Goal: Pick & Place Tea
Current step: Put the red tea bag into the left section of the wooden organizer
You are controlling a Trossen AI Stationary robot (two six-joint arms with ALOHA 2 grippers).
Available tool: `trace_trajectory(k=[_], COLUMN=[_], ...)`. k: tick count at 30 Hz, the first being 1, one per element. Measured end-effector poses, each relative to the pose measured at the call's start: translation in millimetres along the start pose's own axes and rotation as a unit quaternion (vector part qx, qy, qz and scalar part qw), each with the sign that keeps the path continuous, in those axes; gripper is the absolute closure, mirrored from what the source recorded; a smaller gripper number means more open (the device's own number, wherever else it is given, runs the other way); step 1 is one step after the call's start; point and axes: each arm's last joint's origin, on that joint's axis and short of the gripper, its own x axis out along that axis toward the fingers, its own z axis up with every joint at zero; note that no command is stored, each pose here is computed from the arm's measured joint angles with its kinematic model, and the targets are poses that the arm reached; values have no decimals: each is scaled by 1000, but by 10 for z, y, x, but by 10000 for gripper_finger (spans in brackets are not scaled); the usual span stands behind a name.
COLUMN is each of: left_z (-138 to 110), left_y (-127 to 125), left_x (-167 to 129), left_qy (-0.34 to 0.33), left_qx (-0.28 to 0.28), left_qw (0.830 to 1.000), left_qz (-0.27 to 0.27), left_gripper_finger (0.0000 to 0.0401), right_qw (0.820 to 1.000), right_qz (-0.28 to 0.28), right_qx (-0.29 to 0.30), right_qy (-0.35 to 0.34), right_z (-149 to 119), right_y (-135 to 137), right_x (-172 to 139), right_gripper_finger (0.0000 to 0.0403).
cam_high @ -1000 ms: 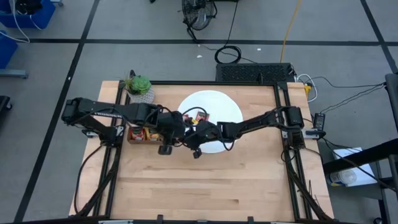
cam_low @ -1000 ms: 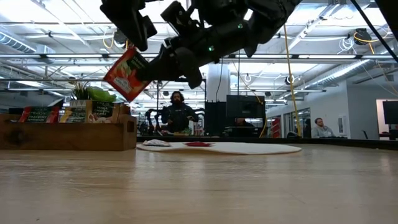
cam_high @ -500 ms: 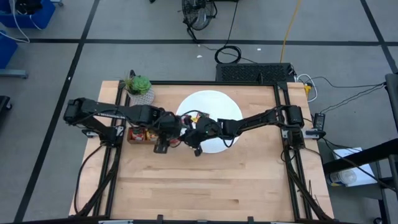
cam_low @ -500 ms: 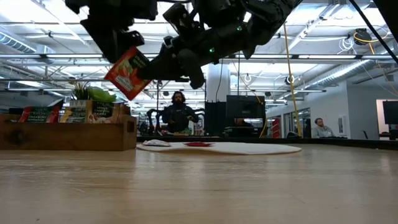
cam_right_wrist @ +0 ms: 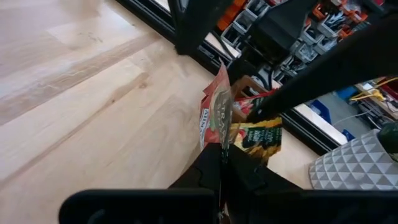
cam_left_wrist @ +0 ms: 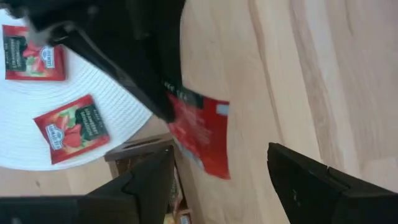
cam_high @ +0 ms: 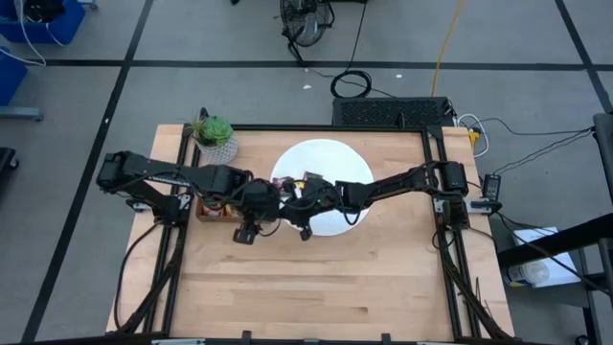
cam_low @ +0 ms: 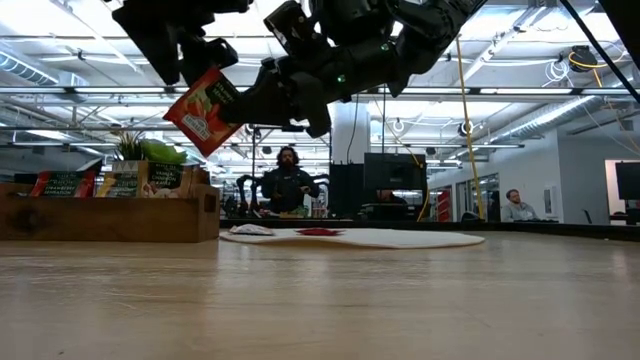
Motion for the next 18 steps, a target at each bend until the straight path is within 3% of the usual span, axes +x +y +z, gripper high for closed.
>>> trace_trajectory(k=[14, 18], left_z=[8, 7], left_y=[75, 72], left_x=[-6, -6], left_qy=[-10, -9], left_qx=[5, 6], left_qw=[1000, 1000], left_qz=[3, 4], left_gripper_finger=[146, 180], right_qw=[1000, 1000], right_qz=[-10, -9], right_qx=[-2, -3], right_qy=[-4, -2], right_z=[-9, -19], right_y=[-46, -53], right_x=[-8, -9], right_gripper_finger=[403, 403])
